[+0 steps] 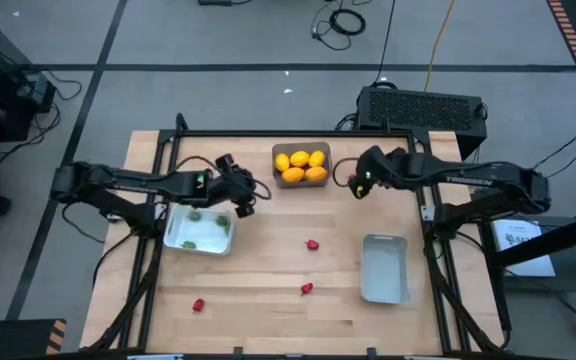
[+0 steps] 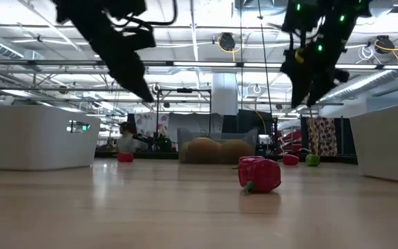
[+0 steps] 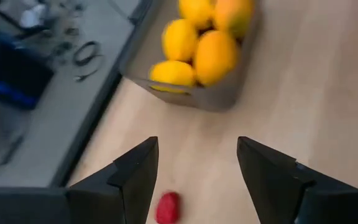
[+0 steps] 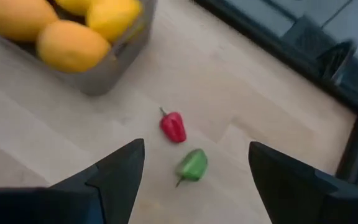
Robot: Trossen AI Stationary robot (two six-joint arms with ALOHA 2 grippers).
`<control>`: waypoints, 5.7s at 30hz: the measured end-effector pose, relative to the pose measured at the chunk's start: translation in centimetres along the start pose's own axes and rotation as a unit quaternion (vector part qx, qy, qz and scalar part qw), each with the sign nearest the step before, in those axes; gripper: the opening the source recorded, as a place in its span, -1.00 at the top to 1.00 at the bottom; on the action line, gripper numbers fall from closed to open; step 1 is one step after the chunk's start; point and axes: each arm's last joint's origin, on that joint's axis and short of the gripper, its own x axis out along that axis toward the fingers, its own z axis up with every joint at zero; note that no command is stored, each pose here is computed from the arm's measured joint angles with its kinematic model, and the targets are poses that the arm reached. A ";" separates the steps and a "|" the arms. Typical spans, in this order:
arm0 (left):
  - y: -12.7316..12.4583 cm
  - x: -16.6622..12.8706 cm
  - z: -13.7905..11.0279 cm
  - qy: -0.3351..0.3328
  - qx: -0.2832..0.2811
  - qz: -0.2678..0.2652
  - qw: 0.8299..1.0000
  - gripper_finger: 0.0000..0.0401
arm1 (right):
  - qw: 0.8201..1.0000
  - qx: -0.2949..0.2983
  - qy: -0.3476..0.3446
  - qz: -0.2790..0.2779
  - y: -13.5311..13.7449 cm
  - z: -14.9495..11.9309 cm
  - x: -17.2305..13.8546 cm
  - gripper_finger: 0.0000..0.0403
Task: Sort produce into baskets
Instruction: Put the green bell pepper into the white bin
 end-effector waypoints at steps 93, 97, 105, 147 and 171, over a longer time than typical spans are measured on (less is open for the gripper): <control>-12.1 0.7 3.1 -0.503 0.286 -0.244 0.779 -0.13 | 0.817 -0.048 -0.044 0.572 14.0 -8.2 -0.7 0.55; -13.2 1.4 3.7 -0.500 0.287 -0.251 0.778 -0.13 | 0.802 -0.073 -0.051 0.591 15.6 -8.4 -2.0 0.55; -14.5 1.7 4.4 -0.449 0.303 -0.292 0.788 -0.13 | 0.782 -0.122 -0.079 0.606 17.0 -8.7 -3.6 0.55; -14.5 1.6 4.7 -0.441 0.302 -0.282 0.797 0.23 | 0.788 -0.110 -0.098 0.598 16.6 -7.6 -3.0 0.55; -12.4 -1.6 3.4 -0.287 0.325 -0.242 0.868 0.44 | 0.799 -0.146 -0.158 0.562 15.8 -5.9 -1.6 0.01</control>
